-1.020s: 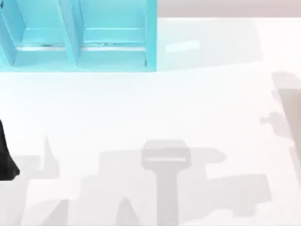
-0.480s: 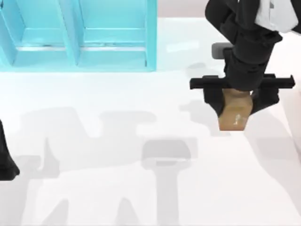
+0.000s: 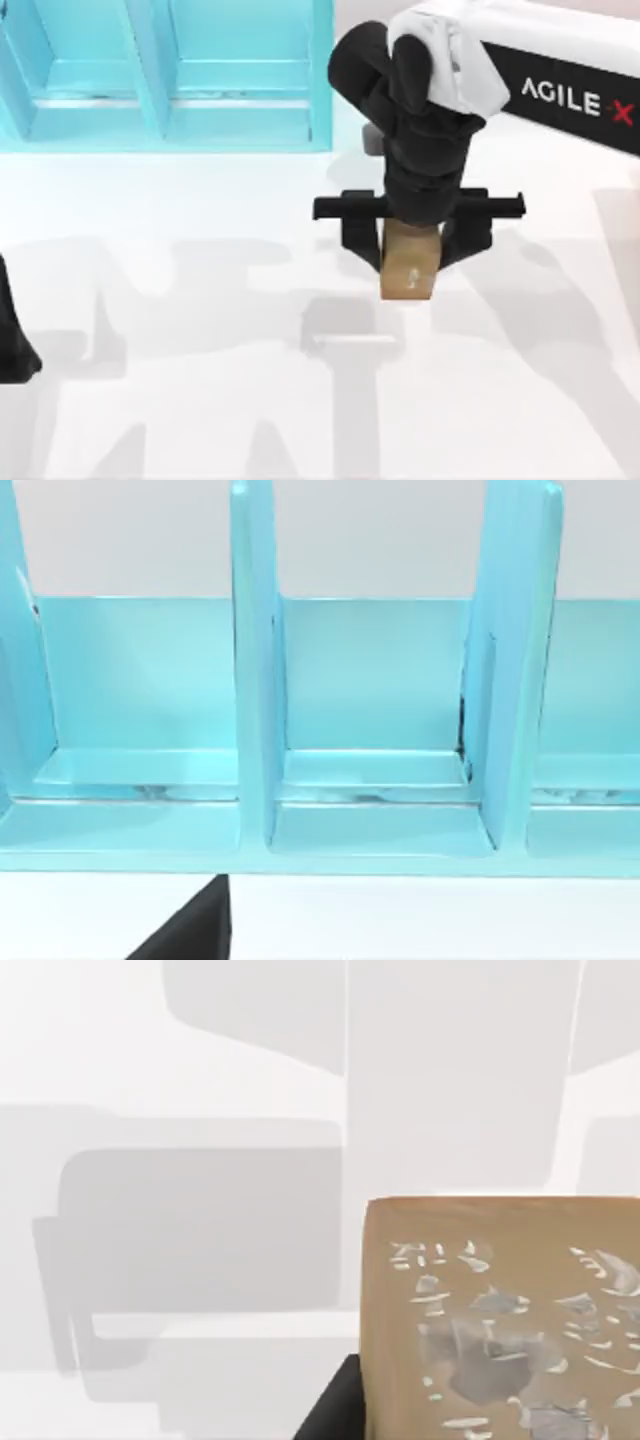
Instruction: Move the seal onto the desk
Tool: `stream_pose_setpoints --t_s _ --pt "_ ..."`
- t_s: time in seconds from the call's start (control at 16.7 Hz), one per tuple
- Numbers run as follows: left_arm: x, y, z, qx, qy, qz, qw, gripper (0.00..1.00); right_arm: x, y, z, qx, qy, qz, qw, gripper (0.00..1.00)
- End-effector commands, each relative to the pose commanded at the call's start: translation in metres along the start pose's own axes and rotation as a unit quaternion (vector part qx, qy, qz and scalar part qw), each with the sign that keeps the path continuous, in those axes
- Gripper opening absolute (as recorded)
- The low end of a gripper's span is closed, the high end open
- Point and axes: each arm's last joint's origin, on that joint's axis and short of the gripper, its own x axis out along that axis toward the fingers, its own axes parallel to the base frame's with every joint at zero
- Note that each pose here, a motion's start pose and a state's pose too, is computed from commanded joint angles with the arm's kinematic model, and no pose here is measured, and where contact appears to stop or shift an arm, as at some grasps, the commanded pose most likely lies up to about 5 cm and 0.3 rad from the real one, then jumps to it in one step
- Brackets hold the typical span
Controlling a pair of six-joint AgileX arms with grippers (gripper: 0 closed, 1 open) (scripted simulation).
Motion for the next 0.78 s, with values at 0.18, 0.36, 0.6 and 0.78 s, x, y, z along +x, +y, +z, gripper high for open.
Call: stream_pose_setpoints --t_s 0.18,0.36,0.6,0.78 --pt "0.000 0.000 0.000 0.000 0.000 0.000 1.000 1.00 0.007 -0.002 0.000 0.002 0.005 -0.002 1.000 0.00" --pt "0.000 0.000 0.000 0.000 0.000 0.000 1.000 1.00 0.028 0.000 0.001 0.001 -0.003 0.004 1.000 0.00" --pt "0.000 0.000 0.000 0.000 0.000 0.000 1.000 1.00 0.045 0.000 0.000 0.000 0.000 0.000 1.000 0.00" --pt "0.000 0.000 0.000 0.000 0.000 0.000 1.000 1.00 0.045 0.000 0.000 0.000 0.000 0.000 1.000 0.08"
